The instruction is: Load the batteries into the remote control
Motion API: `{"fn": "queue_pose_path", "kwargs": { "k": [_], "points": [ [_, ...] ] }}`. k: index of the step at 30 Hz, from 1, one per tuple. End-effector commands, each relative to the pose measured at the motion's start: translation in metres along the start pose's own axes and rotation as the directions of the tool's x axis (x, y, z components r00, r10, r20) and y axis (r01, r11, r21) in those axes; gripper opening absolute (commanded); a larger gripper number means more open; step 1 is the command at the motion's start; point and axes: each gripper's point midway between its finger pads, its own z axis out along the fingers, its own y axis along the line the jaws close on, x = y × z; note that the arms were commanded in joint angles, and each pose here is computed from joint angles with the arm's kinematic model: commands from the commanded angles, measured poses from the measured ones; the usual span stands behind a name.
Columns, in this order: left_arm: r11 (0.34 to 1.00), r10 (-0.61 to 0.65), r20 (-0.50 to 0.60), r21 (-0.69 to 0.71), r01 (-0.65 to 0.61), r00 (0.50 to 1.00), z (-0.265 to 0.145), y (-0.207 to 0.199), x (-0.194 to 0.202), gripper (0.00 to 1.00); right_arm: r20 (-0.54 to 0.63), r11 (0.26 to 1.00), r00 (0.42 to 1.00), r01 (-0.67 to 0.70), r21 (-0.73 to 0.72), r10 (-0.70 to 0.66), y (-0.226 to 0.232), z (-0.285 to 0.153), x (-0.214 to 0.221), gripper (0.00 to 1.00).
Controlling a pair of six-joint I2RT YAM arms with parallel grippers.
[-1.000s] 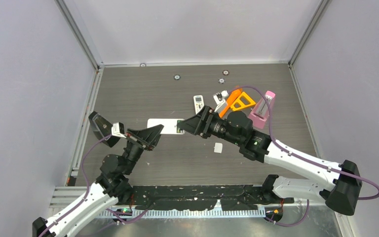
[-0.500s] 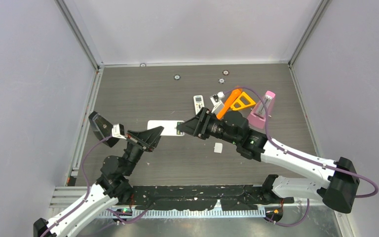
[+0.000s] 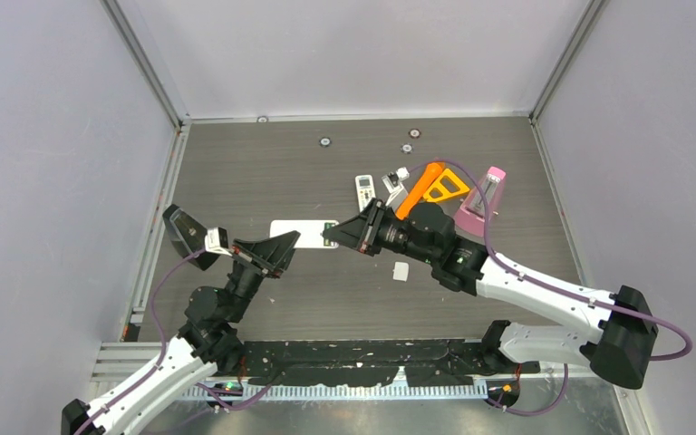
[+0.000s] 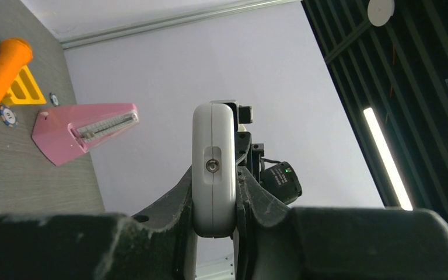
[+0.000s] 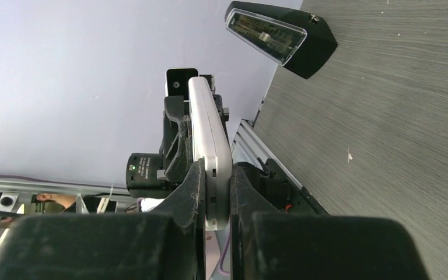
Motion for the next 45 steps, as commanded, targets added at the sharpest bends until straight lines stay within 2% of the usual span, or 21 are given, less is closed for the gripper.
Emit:
{"fn": "queue_pose_path", "kwargs": {
  "k": [1,2,3,4,6,10,14,18,21,22,23,25,27,32,36,39,41,45],
  "points": [
    [0.996,0.03,0.0,0.084,-0.03,1.0,0.001,-0.021,0.0,0.0,0.041,1.0,0.999,0.025,-0.013,-0.024,0.007,-0.005,-0.01,0.08],
    [0.996,0.035,-0.001,0.086,-0.034,0.999,0.001,-0.021,0.0,0.0,0.042,1.0,0.999,0.02,-0.012,-0.02,0.006,-0.005,-0.01,0.19],
    [0.995,0.041,-0.002,0.088,-0.04,0.999,0.001,-0.021,0.0,0.0,0.048,1.0,0.999,0.019,-0.021,-0.018,0.009,-0.006,-0.012,0.26],
    [0.995,0.049,-0.004,0.09,-0.049,0.999,0.0,-0.021,0.0,0.0,0.05,1.0,0.999,0.015,-0.022,-0.014,0.008,-0.007,-0.012,0.39],
    [0.993,0.069,-0.007,0.098,-0.068,0.998,-0.001,-0.022,0.001,0.0,0.062,0.999,0.998,0.018,-0.035,-0.016,0.012,-0.01,-0.015,0.51],
    [0.985,0.124,-0.032,0.123,-0.119,0.992,-0.005,-0.023,0.006,0.0,0.074,0.998,0.997,0.042,-0.057,-0.038,0.019,-0.017,-0.021,0.61],
    [0.972,0.189,-0.074,0.156,-0.176,0.979,-0.01,-0.026,0.015,0.0,0.063,0.992,0.994,0.095,-0.079,-0.09,0.023,-0.025,-0.024,0.63],
    [0.95,0.269,-0.143,0.205,-0.237,0.953,-0.016,-0.03,0.029,0.0,0.014,0.952,0.967,0.252,-0.173,-0.253,0.044,-0.04,-0.02,0.65],
    [0.923,0.345,-0.219,0.258,-0.287,0.913,-0.02,-0.037,0.044,0.0,-0.084,0.882,0.89,0.424,-0.208,-0.447,0.048,-0.051,-0.008,0.66],
    [0.913,0.37,-0.25,0.278,-0.299,0.895,-0.021,-0.04,0.051,0.0,-0.135,0.879,0.875,0.438,-0.188,-0.465,0.039,-0.054,-0.002,0.66],
    [0.903,0.393,-0.28,0.294,-0.312,0.876,-0.022,-0.042,0.057,0.0,-0.145,0.848,0.843,0.483,-0.215,-0.517,0.043,-0.057,0.0,0.66],
    [0.891,0.426,-0.332,0.315,-0.326,0.842,-0.022,-0.043,0.067,0.0,-0.179,0.832,0.815,0.522,-0.19,-0.552,0.034,-0.061,0.001,0.66],
    [0.887,0.44,-0.37,0.32,-0.332,0.818,-0.022,-0.04,0.073,0.0,-0.189,0.831,0.809,0.542,-0.126,-0.557,0.021,-0.065,-0.004,0.66],
    [0.888,0.455,-0.444,0.296,-0.353,0.772,-0.02,-0.023,0.084,0.0,-0.174,0.841,0.842,0.531,0.102,-0.511,-0.02,-0.077,-0.023,0.66],
    [0.893,0.449,-0.474,0.207,-0.399,0.757,-0.017,-0.002,0.082,0.0,-0.151,0.813,0.863,0.505,0.289,-0.482,-0.054,-0.089,-0.037,0.66],
    [0.886,0.44,-0.464,0.085,-0.456,0.769,-0.015,0.02,0.07,0.0,-0.158,0.771,0.876,0.477,0.422,-0.455,-0.083,-0.099,-0.042,0.67],
    [0.881,0.429,-0.44,0.009,-0.473,0.789,-0.015,0.034,0.06,0.0,-0.186,0.715,0.881,0.464,0.523,-0.436,-0.11,-0.106,-0.046,0.67],
    [0.882,0.393,-0.375,-0.106,-0.46,0.84,-0.018,0.052,0.042,0.0,-0.347,0.598,0.849,0.528,0.604,-0.399,-0.165,-0.109,-0.033,0.67]
  ]
}}
